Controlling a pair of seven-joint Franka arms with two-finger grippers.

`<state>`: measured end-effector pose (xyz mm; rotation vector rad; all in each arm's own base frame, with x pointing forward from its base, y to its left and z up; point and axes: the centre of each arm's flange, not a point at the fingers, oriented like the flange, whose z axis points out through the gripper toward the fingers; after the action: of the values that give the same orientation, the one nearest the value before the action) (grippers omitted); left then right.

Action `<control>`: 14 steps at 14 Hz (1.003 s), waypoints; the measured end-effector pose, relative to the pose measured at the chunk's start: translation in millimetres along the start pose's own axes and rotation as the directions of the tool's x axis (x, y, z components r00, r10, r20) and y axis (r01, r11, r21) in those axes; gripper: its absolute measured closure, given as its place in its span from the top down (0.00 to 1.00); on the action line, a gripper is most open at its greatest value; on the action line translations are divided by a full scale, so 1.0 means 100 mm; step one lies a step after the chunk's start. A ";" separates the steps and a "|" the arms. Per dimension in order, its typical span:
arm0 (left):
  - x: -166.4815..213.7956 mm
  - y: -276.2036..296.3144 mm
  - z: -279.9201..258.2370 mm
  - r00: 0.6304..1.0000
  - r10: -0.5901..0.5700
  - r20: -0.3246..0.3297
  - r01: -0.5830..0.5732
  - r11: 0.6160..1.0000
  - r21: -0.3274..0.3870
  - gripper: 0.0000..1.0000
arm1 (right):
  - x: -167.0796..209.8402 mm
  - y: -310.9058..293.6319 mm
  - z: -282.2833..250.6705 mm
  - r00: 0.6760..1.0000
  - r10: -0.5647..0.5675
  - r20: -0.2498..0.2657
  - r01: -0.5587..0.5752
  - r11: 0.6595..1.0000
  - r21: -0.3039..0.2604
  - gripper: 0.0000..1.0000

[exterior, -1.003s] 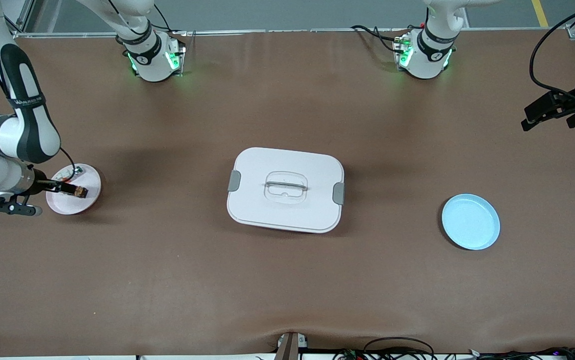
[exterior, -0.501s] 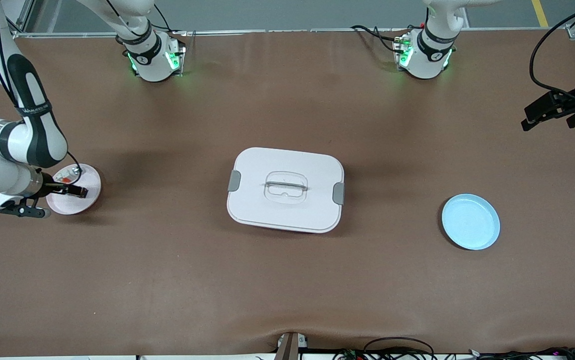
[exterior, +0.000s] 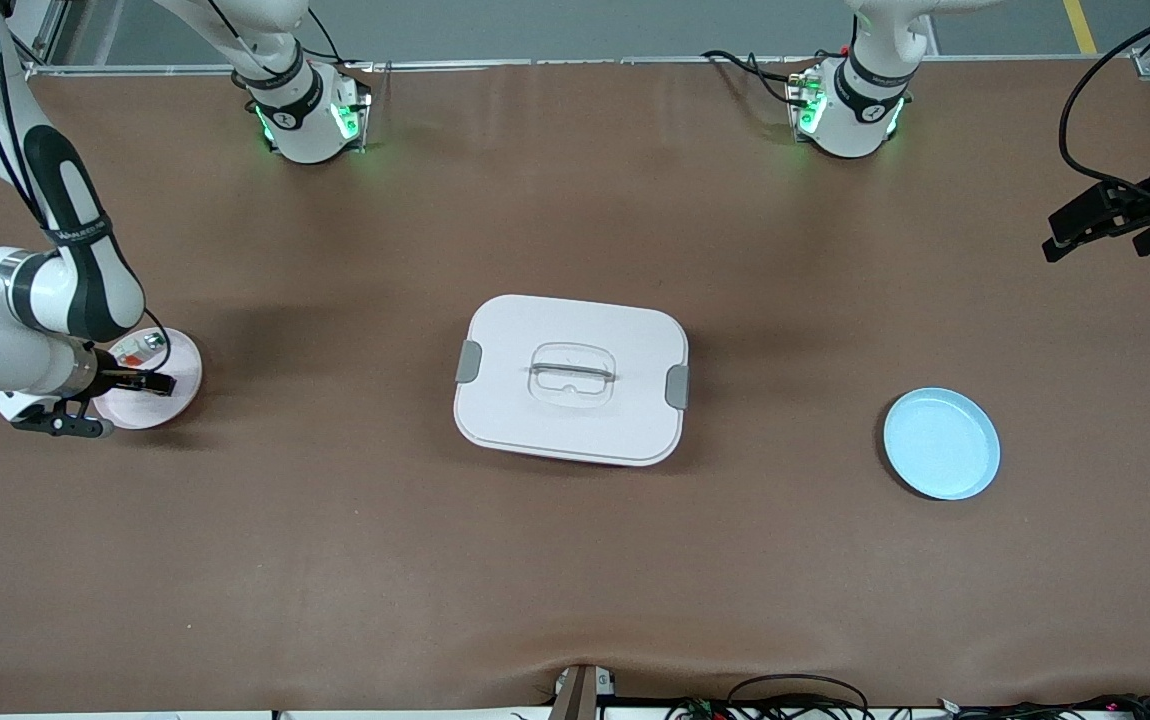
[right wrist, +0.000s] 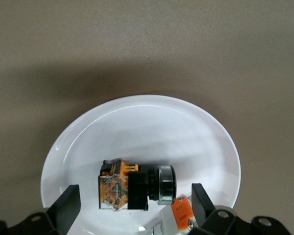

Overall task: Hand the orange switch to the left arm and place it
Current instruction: 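Close the right gripper on the orange-and-black switch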

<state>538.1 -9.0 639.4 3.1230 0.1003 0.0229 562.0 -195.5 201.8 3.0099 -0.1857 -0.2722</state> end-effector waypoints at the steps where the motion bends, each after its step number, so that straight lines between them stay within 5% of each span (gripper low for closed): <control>1: 0.00 0.00 0.00 1.000 0.001 0.000 -0.001 1.000 0.000 1.00 | -0.01 0.05 0.06 1.000 0.008 0.005 -0.008 1.000 0.003 1.00; 14: 0.00 0.05 0.00 1.000 0.003 0.003 -0.003 0.999 -0.032 1.00 | -0.03 0.13 0.24 0.999 0.016 0.028 -0.016 1.000 0.012 1.00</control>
<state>538.1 -13.8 639.5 3.0911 0.0947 0.0204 552.9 -210.4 180.0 3.0161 -0.2145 -0.3123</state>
